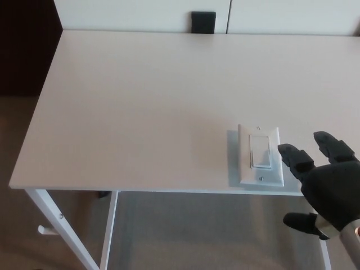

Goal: The robot walk towards a table in front and then clicks the light switch button using the right hand's index finger

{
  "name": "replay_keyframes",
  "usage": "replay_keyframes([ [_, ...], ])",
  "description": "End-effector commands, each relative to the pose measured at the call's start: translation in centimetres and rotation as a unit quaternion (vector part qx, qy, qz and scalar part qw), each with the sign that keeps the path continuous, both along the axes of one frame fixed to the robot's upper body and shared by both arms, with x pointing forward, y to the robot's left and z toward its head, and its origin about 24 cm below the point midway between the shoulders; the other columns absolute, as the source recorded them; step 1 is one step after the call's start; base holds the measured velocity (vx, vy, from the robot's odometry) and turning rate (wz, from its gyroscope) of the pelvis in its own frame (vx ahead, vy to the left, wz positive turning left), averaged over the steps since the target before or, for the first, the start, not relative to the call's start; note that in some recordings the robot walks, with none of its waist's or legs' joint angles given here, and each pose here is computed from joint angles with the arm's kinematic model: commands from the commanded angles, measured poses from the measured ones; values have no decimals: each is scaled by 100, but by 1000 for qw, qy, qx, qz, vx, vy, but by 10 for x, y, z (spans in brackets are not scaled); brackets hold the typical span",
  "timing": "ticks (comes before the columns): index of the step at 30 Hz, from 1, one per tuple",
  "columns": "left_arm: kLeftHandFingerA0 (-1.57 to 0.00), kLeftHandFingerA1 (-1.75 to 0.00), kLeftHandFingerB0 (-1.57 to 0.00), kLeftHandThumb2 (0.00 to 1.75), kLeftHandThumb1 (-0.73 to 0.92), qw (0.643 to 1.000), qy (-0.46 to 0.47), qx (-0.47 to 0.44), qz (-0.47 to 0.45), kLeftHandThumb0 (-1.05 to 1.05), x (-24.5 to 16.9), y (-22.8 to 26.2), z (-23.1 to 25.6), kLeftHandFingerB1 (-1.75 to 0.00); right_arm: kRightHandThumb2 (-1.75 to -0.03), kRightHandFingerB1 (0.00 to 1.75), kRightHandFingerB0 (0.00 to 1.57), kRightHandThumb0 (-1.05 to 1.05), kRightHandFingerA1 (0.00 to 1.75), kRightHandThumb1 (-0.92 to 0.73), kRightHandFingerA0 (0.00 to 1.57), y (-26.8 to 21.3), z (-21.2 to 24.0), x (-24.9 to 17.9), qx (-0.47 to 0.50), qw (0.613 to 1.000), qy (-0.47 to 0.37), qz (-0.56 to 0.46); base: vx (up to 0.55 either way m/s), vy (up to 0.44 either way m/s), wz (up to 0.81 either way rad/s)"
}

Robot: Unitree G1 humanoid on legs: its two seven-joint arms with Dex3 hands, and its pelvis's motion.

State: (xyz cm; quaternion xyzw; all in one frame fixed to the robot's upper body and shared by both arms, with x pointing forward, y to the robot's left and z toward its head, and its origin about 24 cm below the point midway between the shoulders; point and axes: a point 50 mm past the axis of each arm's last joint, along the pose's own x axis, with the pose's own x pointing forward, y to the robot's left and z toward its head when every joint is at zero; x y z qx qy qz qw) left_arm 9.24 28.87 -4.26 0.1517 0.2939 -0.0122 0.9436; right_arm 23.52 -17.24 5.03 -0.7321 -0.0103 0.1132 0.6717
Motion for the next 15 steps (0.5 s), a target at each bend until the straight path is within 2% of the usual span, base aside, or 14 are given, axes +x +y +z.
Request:
replay_keyframes([
  [1, -66, -48, -45, 57, 58, 1000, 8, 18, -5, -23, 0, 3, 1, -42, -99, 7, 16, -96, 8, -63, 0, -6, 0, 2, -19, 1000, -7, -19, 0, 0, 0],
  [12, -66, -47, -46, 56, 57, 1000, 8, 24, -10, -23, 3, 3, 2, -41, -101, 2, 17, -102, 3, -67, 0, 0, 3, 1, -18, 1000, -10, -15, 0, 0, 0],
  [13, -61, -55, -42, 69, 48, 1000, 6, 24, -13, -33, 4, 3, 3, -49, -102, 0, 14, -101, 6, -68, 0, 1, 4, 2, -17, 1000, -12, -14, 0, 0, 0],
  [14, -61, -55, -42, 69, 48, 1000, 4, 23, -14, -32, 4, 2, 3, -49, -101, 5, 9, -95, 13, -64, 0, 2, 6, 2, -17, 1000, -13, -13, 0, 0, 0],
  [15, -61, -55, -42, 69, 48, 1000, 3, 23, -15, -32, 5, 2, 4, -49, -101, 5, 9, -95, 13, -64, 0, 3, 6, 3, -18, 1000, -14, -13, 0, 0, 0],
])
